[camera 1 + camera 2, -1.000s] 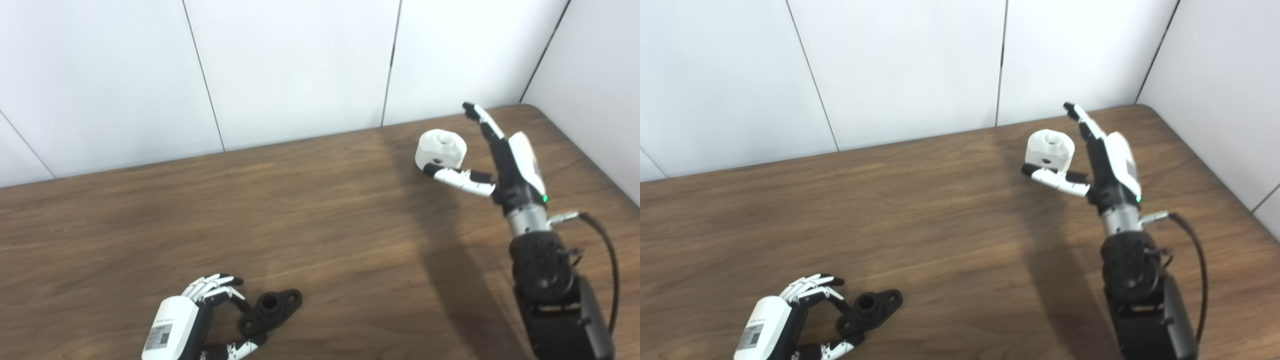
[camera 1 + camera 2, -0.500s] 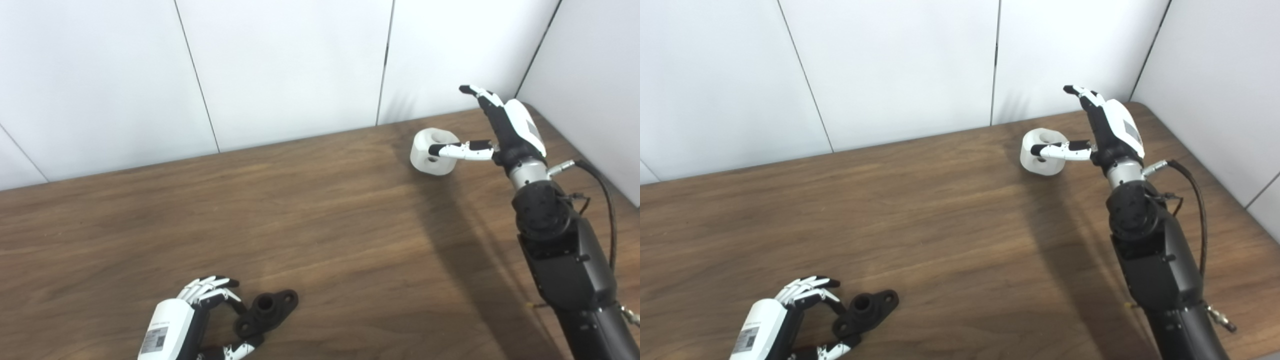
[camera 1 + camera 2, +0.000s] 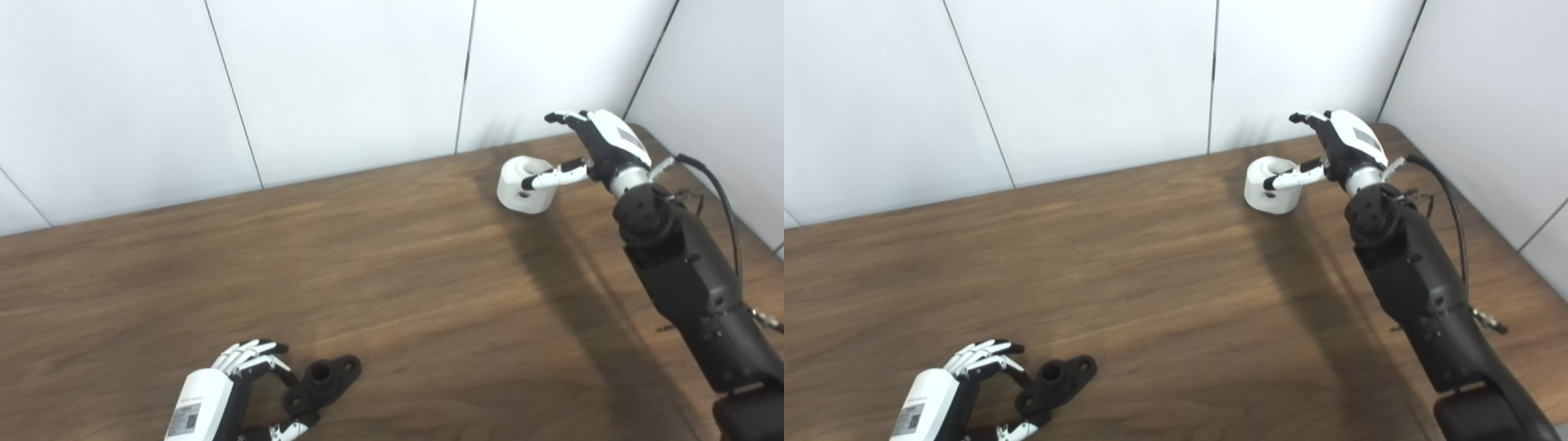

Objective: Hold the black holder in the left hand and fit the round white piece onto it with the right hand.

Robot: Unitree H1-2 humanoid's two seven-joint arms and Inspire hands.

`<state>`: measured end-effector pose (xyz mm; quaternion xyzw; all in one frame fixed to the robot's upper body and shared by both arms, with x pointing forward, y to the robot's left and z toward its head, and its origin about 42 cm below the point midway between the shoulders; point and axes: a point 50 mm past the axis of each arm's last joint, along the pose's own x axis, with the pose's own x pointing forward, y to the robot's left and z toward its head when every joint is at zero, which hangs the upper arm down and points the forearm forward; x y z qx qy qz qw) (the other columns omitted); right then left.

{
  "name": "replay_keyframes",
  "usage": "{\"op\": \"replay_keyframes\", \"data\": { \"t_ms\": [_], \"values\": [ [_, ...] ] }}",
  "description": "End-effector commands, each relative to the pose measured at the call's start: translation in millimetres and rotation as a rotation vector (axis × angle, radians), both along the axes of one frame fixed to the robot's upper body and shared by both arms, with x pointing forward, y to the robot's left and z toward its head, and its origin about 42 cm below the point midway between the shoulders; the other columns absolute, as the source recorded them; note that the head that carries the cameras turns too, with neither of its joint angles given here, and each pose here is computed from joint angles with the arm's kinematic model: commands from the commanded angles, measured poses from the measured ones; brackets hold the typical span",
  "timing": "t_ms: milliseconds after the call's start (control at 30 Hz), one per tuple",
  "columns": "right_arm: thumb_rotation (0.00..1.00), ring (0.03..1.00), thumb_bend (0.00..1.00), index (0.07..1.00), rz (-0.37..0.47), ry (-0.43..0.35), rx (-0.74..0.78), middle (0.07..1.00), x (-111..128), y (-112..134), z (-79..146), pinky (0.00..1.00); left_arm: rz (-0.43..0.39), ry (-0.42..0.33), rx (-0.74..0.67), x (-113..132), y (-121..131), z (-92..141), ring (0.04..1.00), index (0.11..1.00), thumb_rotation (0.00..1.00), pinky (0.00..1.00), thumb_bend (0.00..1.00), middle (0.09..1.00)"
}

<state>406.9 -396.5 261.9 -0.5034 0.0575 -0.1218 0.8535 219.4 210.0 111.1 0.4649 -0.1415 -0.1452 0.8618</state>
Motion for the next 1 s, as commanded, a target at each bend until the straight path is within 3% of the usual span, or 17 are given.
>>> {"op": "replay_keyframes", "data": {
  "t_ms": [0, 633, 967],
  "values": [
    [0.31, 1.000, 0.89, 0.840, -0.013, -0.050, -0.057, 0.903, 11.5, -5.6, 33.6, 0.92, 0.002, 0.100, 0.061, -9.4, 4.5, -19.6, 0.824, 0.486, 0.04, 0.84, 0.52, 0.762],
    [0.37, 1.000, 0.88, 0.804, 0.039, 0.147, -0.185, 0.893, 36.8, -5.6, 40.4, 1.00, 0.000, 0.095, 0.057, -11.2, 3.7, -9.1, 0.821, 0.486, 0.04, 0.83, 0.52, 0.759],
    [0.33, 0.999, 0.87, 0.757, 0.037, 0.178, -0.192, 0.871, 38.1, -6.5, 39.3, 0.97, 0.001, 0.089, 0.056, -10.4, 1.0, -5.2, 0.811, 0.486, 0.04, 0.81, 0.52, 0.754]
  ]
}}
